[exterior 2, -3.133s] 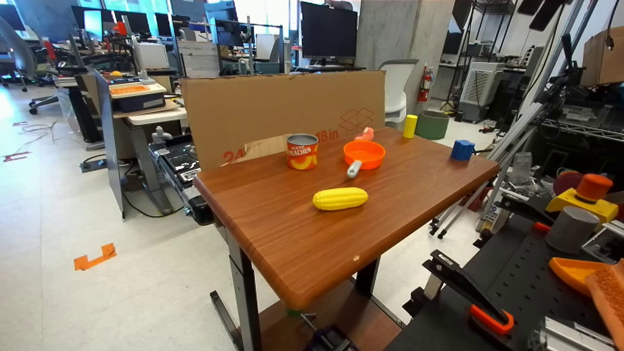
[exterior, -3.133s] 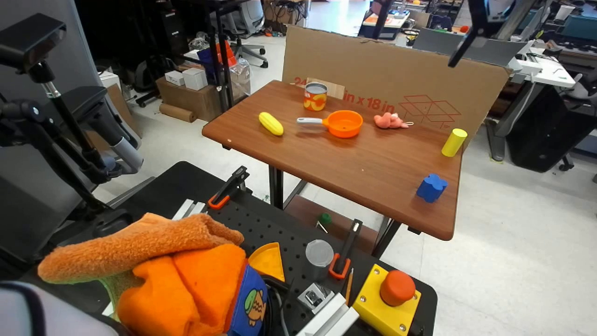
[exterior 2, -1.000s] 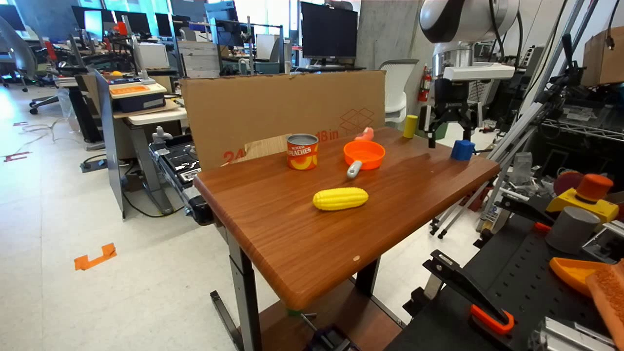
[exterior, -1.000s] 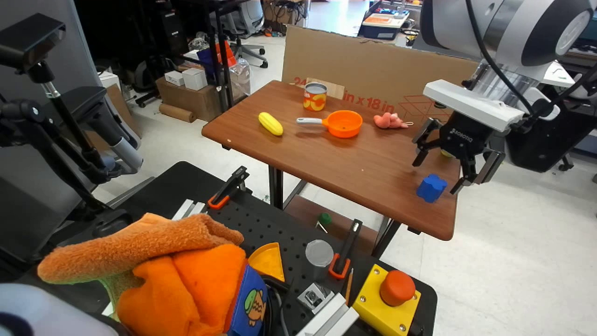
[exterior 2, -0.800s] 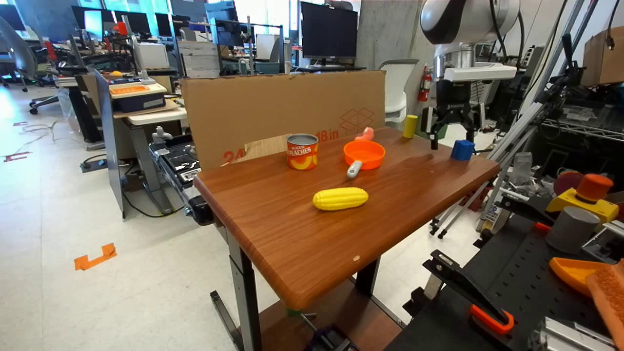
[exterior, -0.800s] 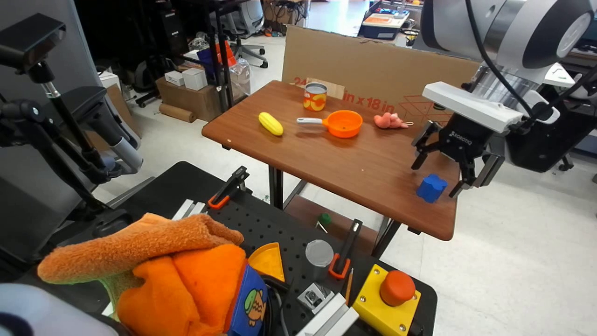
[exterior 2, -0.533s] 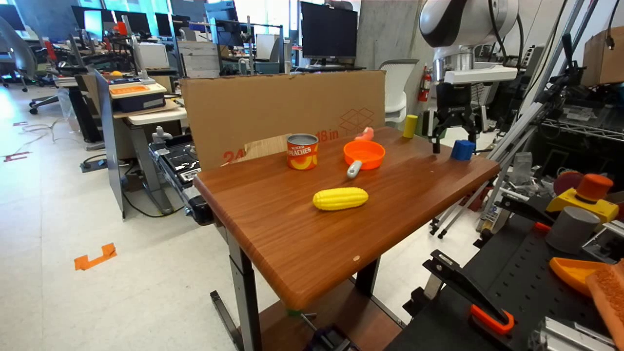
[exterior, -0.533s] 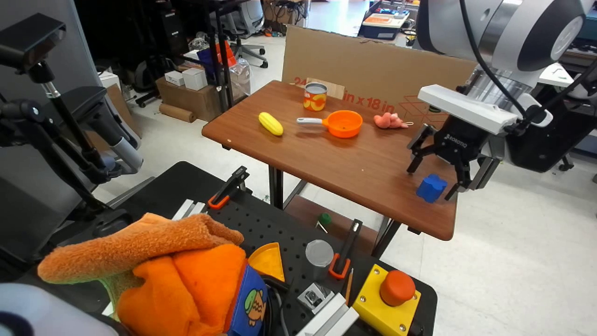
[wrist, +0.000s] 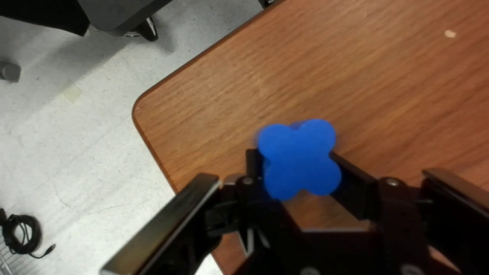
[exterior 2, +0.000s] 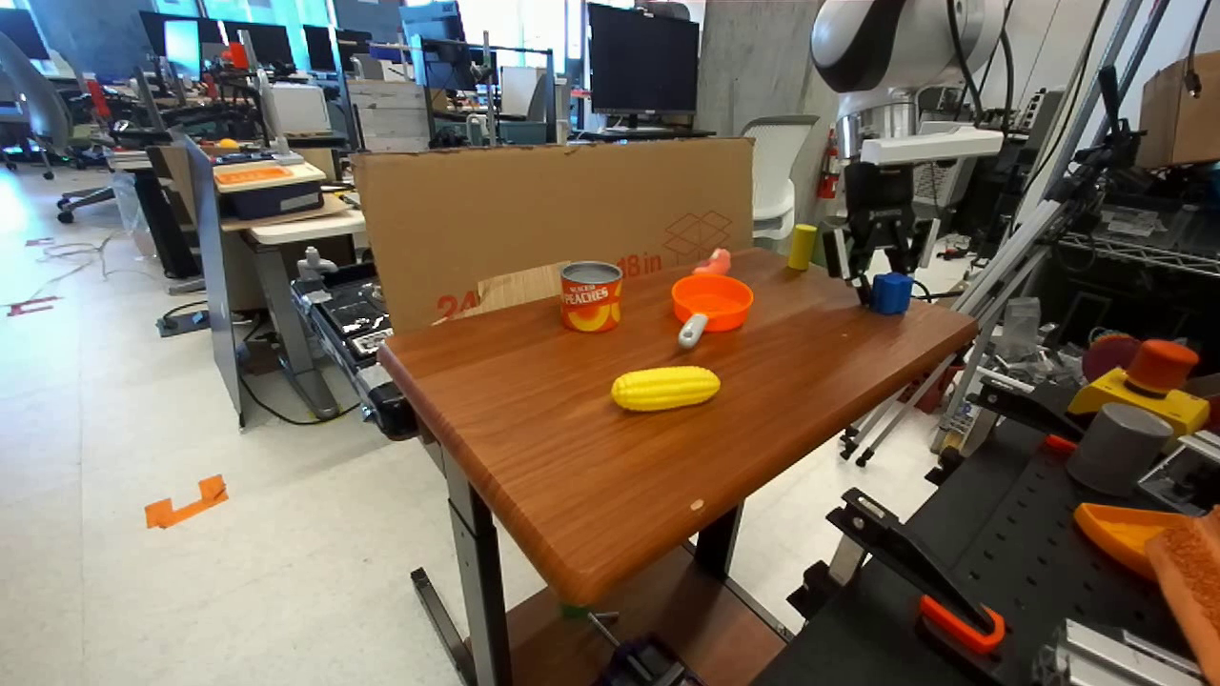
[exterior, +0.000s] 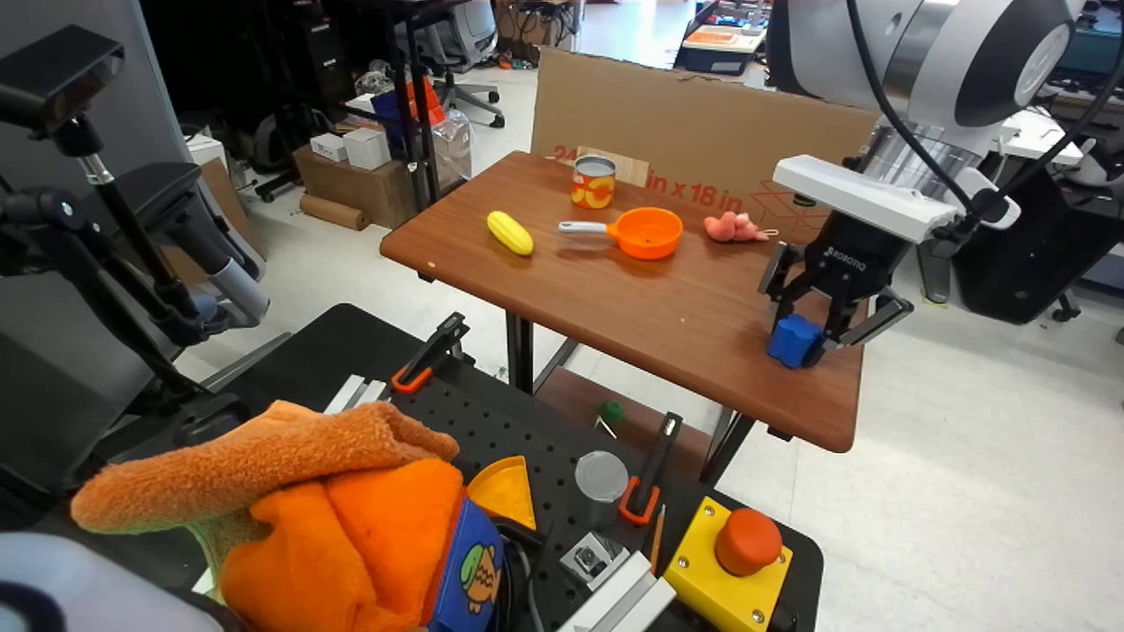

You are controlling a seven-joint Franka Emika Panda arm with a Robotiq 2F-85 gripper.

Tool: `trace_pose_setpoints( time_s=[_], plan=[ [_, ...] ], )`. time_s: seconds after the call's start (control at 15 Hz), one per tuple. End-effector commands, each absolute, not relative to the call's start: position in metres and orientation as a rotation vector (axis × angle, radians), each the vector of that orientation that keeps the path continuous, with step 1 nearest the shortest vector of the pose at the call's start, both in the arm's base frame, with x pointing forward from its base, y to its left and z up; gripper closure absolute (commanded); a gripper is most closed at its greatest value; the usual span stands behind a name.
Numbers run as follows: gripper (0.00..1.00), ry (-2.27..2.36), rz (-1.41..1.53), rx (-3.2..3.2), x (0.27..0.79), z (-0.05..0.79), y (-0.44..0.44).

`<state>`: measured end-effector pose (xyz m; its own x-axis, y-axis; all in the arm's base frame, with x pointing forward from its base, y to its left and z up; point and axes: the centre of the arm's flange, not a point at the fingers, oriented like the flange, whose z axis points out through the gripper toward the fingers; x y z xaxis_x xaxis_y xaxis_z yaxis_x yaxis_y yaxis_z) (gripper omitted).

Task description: Move the blue block to the left

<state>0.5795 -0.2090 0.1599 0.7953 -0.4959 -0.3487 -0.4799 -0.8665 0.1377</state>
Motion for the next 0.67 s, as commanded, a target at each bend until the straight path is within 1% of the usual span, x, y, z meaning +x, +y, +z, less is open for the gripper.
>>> trace_pose_setpoints(
  time_s=[0.0,0.27,0.6],
  plan=[
    [0.81,-0.801,-0.619,2.928,0.578,0.170,-0.205],
    [0.81,-0.730,-0.598,2.964,0.582,0.174,-0.181],
    [0.81,-0.485,-0.494,3.051,0.578,0.168,-0.115]
  ],
)
